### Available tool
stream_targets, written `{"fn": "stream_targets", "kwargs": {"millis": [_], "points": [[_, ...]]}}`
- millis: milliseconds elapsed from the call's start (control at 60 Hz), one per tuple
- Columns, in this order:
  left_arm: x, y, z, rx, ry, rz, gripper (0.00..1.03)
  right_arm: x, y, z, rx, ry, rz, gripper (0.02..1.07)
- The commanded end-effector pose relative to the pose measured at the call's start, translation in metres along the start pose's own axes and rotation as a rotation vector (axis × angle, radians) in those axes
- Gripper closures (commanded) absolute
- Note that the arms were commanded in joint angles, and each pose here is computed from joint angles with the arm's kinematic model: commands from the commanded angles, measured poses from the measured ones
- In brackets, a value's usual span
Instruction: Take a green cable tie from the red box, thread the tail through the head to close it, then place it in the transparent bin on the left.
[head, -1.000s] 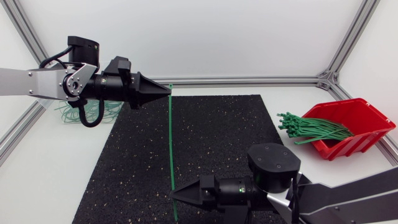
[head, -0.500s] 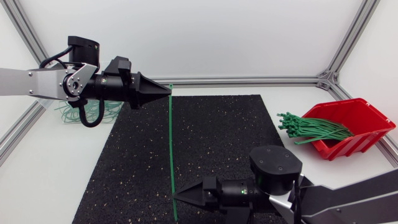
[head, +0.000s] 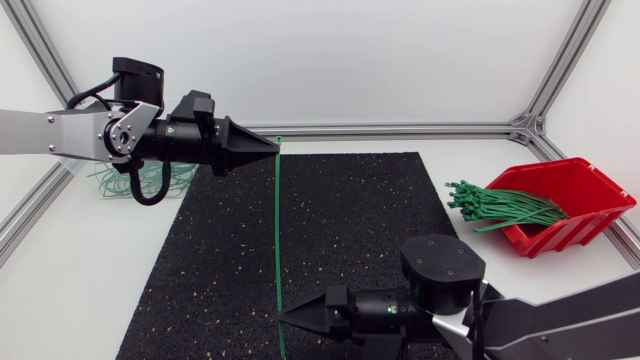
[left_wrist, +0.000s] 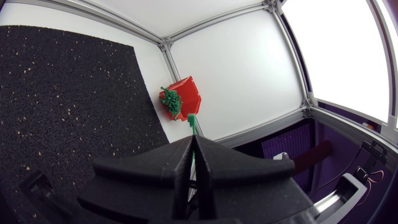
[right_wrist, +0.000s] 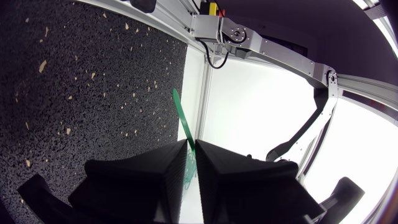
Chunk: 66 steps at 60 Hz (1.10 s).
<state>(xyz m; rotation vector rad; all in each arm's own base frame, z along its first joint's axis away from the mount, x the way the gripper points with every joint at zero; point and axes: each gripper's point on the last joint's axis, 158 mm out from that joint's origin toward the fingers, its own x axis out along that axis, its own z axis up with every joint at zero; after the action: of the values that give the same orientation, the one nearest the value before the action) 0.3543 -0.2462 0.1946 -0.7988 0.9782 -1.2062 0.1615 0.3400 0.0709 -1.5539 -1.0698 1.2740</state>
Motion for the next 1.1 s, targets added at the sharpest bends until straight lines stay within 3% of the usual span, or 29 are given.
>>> {"fn": "stream_targets", "kwargs": {"millis": [0, 517, 583, 700, 1083], "points": [[0.002, -0.006, -0.008, 0.014, 0.016, -0.014, 0.99, 0.0, -0.003, 0.003, -0.033, -0.003, -0.01, 0.9], [0.005, -0.007, -0.011, 0.013, 0.026, -0.016, 0.99, 0.007, 0.005, 0.007, -0.025, -0.013, 0.013, 0.95], [0.005, -0.007, -0.011, 0.011, 0.026, -0.016, 0.99, 0.008, 0.005, 0.006, -0.026, -0.01, 0.015, 0.93], [0.005, -0.006, -0.012, 0.01, 0.027, -0.015, 0.99, 0.009, 0.003, 0.005, -0.026, -0.005, 0.012, 0.79], [0.006, -0.008, -0.013, 0.01, 0.03, -0.018, 0.99, 0.014, -0.001, 0.005, -0.035, -0.006, 0.005, 0.79]]}}
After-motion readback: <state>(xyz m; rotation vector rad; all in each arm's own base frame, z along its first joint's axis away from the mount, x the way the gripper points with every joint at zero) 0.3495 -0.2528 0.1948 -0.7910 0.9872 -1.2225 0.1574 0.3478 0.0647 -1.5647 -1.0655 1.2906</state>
